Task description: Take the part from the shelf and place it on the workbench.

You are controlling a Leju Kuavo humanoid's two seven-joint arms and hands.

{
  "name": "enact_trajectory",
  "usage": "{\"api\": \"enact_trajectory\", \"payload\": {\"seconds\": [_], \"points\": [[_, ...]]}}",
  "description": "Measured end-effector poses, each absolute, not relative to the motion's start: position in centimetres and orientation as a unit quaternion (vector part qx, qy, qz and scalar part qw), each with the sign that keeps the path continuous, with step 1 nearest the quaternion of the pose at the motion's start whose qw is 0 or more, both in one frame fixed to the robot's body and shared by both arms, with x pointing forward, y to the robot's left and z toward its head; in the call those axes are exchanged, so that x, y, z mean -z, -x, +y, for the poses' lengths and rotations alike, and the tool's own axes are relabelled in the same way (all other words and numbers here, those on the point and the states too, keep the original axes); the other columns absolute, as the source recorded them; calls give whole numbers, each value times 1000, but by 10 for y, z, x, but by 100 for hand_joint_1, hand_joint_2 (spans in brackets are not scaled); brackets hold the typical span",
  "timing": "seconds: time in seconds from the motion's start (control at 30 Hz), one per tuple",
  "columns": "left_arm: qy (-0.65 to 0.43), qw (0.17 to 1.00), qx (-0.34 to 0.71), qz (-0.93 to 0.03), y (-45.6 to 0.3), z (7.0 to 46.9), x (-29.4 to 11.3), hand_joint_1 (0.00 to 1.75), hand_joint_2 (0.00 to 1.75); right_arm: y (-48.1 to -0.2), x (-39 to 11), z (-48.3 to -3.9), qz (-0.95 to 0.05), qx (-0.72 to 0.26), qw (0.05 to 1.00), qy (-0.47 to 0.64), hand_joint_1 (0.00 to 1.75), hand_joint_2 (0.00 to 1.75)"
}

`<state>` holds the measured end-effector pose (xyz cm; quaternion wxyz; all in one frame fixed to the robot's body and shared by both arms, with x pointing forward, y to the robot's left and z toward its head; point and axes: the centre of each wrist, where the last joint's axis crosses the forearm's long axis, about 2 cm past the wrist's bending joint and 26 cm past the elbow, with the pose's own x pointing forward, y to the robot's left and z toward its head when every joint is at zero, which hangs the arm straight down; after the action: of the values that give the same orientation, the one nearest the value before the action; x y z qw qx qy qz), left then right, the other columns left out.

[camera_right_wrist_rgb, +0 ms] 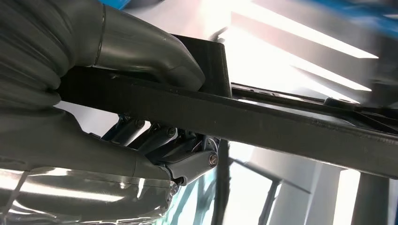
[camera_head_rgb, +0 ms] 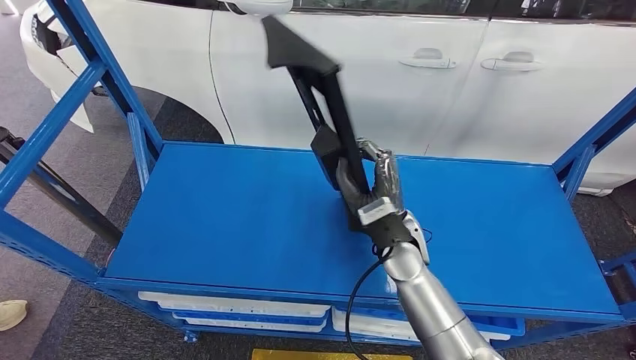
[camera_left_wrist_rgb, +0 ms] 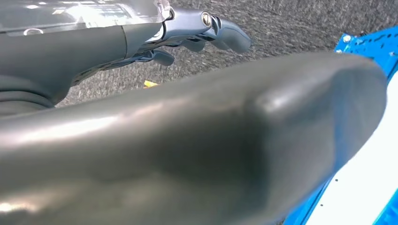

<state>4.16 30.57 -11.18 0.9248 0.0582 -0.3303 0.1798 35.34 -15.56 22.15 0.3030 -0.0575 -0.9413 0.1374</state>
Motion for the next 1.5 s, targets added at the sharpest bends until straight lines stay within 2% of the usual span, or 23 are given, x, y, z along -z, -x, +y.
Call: {"api": "enact_trajectory", "payload": {"seconds": [0.2, 0.4, 0.77, 1.5], "points": [[-55, 915, -197, -348, -43, 308, 112, 0, 0, -321, -267, -165, -940, -40, 252, -224, 175, 175], [-53, 902, -209, -374, -44, 311, 111, 0, 0, -287, -275, -167, -912, -25, 164, -374, 175, 175], [-64, 901, -205, -378, -45, 311, 111, 0, 0, -262, -284, -171, -901, -26, 108, -419, 175, 175], [-69, 907, -197, -365, -46, 311, 111, 0, 0, -267, -287, -173, -896, -32, 123, -426, 175, 175]]}}
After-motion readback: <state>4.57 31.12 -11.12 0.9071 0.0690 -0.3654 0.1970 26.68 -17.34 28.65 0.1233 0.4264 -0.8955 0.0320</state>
